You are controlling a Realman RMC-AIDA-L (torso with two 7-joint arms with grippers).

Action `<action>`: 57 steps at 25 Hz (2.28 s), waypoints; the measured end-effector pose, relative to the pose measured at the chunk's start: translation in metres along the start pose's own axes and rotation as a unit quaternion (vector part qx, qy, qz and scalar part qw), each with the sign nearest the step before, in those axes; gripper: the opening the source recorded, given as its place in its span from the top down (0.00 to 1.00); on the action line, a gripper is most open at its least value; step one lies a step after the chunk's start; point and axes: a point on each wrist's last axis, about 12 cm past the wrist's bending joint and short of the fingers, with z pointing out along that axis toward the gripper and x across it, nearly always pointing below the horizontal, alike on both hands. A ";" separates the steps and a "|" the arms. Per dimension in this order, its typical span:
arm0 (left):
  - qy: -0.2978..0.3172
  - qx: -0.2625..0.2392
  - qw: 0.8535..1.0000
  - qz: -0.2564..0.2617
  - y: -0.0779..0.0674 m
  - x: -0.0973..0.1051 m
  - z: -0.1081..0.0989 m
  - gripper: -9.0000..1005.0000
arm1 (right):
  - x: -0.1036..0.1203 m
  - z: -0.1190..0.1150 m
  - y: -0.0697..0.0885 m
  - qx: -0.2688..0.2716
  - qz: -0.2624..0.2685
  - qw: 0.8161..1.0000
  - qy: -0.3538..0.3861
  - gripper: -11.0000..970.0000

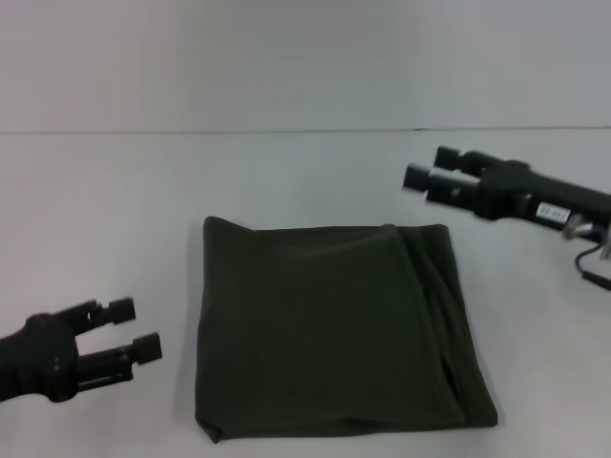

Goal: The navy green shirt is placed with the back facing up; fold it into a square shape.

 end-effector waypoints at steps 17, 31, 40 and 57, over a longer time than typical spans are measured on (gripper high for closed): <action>-0.084 -0.029 0.988 0.124 -0.020 0.017 -0.023 0.14 | -0.008 0.086 0.008 0.013 -0.178 0.969 0.171 0.43; -0.099 -0.037 0.987 0.123 -0.019 0.017 -0.025 0.14 | -0.011 0.100 0.002 0.064 -0.169 0.943 0.281 0.94; -0.100 -0.037 0.987 0.123 -0.018 0.015 -0.024 0.14 | -0.002 0.090 -0.006 0.092 -0.158 0.934 0.307 0.99; -0.108 -0.016 0.989 0.102 -0.024 0.016 -0.031 0.14 | -0.009 0.018 -0.014 0.068 -0.117 0.980 0.148 0.96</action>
